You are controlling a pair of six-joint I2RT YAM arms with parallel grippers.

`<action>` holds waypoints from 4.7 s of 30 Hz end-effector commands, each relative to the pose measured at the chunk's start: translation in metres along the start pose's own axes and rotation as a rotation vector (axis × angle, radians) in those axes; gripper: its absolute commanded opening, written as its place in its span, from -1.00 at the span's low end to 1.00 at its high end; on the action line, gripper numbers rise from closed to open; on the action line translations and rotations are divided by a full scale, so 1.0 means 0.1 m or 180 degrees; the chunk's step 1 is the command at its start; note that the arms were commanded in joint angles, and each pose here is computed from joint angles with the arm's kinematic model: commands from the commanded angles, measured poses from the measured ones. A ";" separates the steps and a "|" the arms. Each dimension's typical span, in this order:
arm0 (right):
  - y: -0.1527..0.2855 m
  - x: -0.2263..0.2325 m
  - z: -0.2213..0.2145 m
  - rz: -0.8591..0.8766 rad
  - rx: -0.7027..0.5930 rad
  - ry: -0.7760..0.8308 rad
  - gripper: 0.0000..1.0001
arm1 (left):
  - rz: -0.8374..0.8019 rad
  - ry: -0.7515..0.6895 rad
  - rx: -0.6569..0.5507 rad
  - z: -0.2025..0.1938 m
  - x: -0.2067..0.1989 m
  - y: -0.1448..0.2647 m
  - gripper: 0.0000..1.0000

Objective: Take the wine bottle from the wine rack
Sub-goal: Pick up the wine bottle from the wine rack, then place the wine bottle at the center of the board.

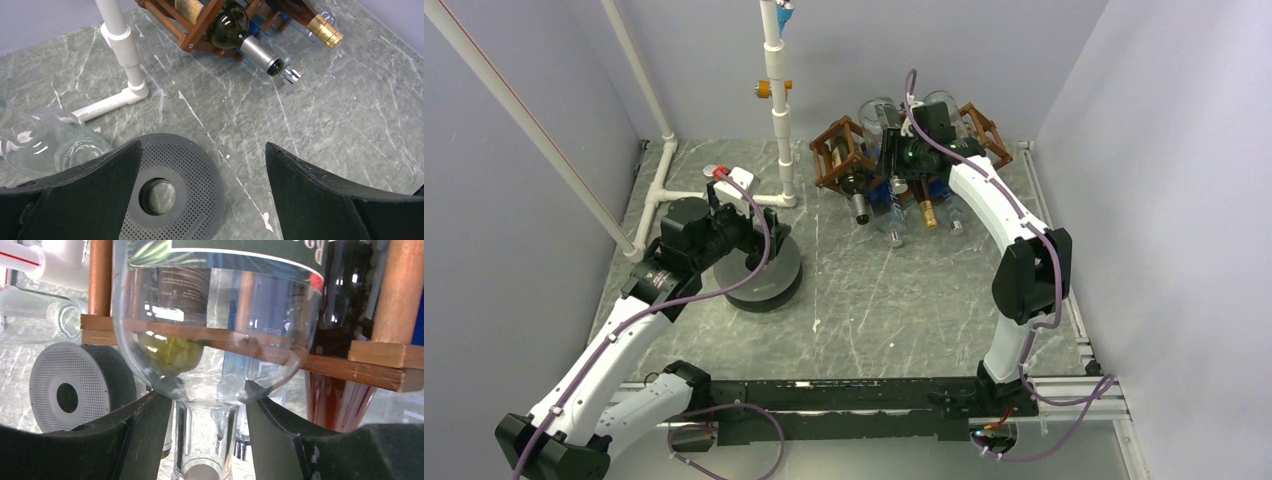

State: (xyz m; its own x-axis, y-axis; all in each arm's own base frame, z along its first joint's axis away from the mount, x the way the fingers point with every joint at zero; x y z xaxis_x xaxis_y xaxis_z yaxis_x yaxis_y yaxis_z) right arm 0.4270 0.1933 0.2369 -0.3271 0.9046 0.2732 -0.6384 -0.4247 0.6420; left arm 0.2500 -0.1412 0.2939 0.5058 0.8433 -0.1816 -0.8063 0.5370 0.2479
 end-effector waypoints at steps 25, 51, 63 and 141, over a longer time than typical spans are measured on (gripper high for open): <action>0.16 0.14 0.28 0.0075 -0.0370 -0.0109 -0.79 | -0.0102 -0.0051 -0.0249 0.16 -0.04 0.05 0.98; 0.97 0.25 0.92 0.0670 -0.1073 0.0045 -1.00 | -0.0108 -0.0047 -0.0259 0.17 -0.04 0.05 0.98; 1.17 0.23 1.01 0.1012 -0.1162 -0.0068 -1.00 | -0.0099 -0.0040 -0.0256 0.17 -0.04 0.05 0.98; 1.84 0.54 -1.20 0.2471 0.0215 0.1942 -1.00 | -0.1179 -0.0354 -0.0710 0.28 -0.50 0.35 0.98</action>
State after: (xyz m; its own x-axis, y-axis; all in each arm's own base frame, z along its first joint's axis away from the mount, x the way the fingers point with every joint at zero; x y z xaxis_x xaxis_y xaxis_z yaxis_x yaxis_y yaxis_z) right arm 0.2070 0.1502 0.2535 -0.8349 0.3803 0.3980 -0.0837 -0.8022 0.5911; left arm 0.2066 -0.1631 0.3280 0.7754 0.6170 -0.1348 -0.6206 0.7839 0.0182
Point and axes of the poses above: each gripper's point midway between its finger pads, its own y axis back along the fingers, its own x axis along the line the jaws close on, z = x × y, the point moved 4 cm from there along y, back along the fingers, and after that the axes turned 6 degrees about y, right-handed, at the moved point
